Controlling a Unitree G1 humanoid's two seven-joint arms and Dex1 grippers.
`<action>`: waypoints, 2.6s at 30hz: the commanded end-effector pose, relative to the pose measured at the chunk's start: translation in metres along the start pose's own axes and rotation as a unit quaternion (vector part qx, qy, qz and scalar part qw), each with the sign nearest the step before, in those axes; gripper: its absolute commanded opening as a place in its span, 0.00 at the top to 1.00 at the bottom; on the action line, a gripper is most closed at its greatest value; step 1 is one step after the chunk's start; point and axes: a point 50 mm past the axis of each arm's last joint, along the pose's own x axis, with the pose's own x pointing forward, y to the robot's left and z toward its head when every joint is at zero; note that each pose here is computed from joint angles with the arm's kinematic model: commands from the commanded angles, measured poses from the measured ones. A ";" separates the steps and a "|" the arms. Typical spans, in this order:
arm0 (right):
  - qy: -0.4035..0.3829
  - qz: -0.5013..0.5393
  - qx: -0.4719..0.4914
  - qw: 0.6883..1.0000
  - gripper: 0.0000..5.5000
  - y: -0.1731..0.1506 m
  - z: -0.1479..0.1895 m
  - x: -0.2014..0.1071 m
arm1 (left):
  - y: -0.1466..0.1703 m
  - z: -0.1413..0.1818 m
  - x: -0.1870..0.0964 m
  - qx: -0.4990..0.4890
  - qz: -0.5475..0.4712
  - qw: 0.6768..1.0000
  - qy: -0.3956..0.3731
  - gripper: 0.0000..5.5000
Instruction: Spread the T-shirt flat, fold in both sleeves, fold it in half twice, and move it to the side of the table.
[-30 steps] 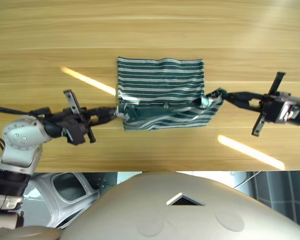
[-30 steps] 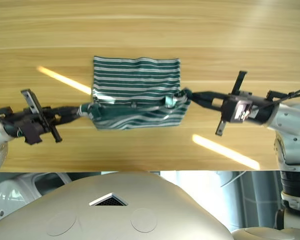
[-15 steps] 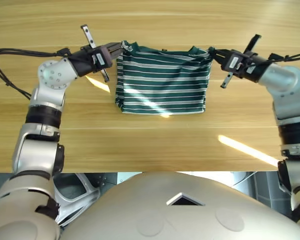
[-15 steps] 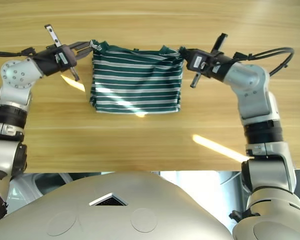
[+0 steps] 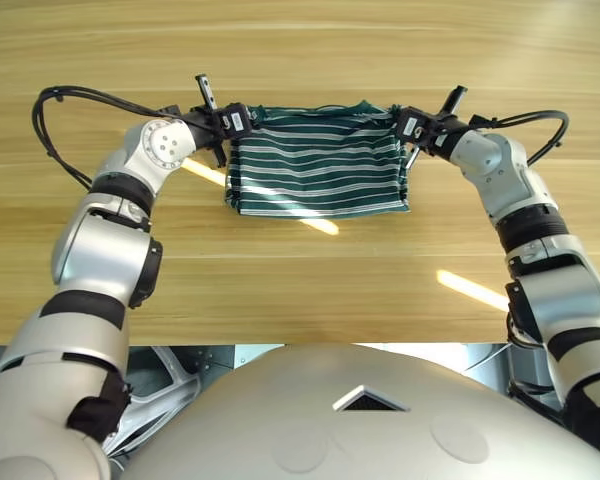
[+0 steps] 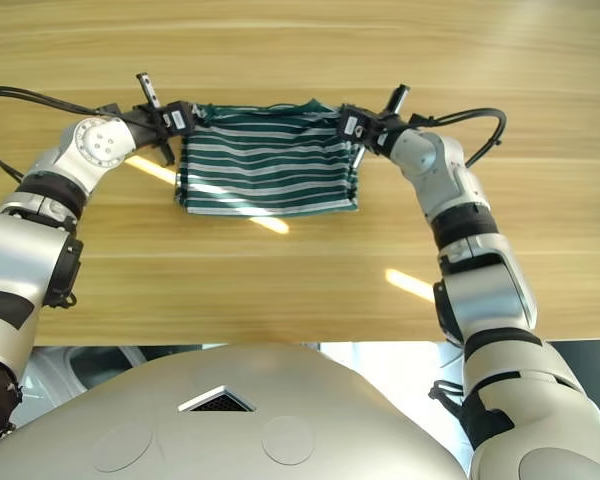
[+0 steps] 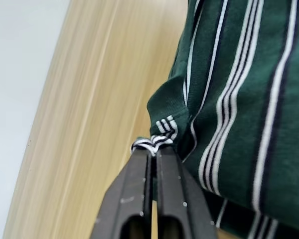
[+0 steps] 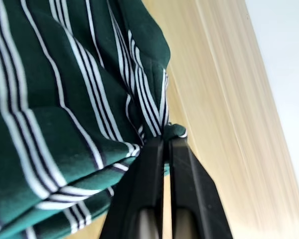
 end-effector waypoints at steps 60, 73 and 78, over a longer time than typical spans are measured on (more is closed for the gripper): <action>-0.346 0.316 0.120 0.875 0.02 0.127 0.078 -0.117 | 0.013 -0.042 -0.057 -0.529 0.312 0.730 -0.299 0.33; -0.265 0.037 0.124 0.955 0.02 0.025 0.068 -0.037 | 0.008 -0.038 -0.057 -0.504 0.305 0.748 -0.306 0.33; -0.126 -0.047 0.084 0.987 0.02 0.015 0.047 0.011 | -0.001 -0.033 -0.052 -0.484 0.290 0.769 -0.300 0.33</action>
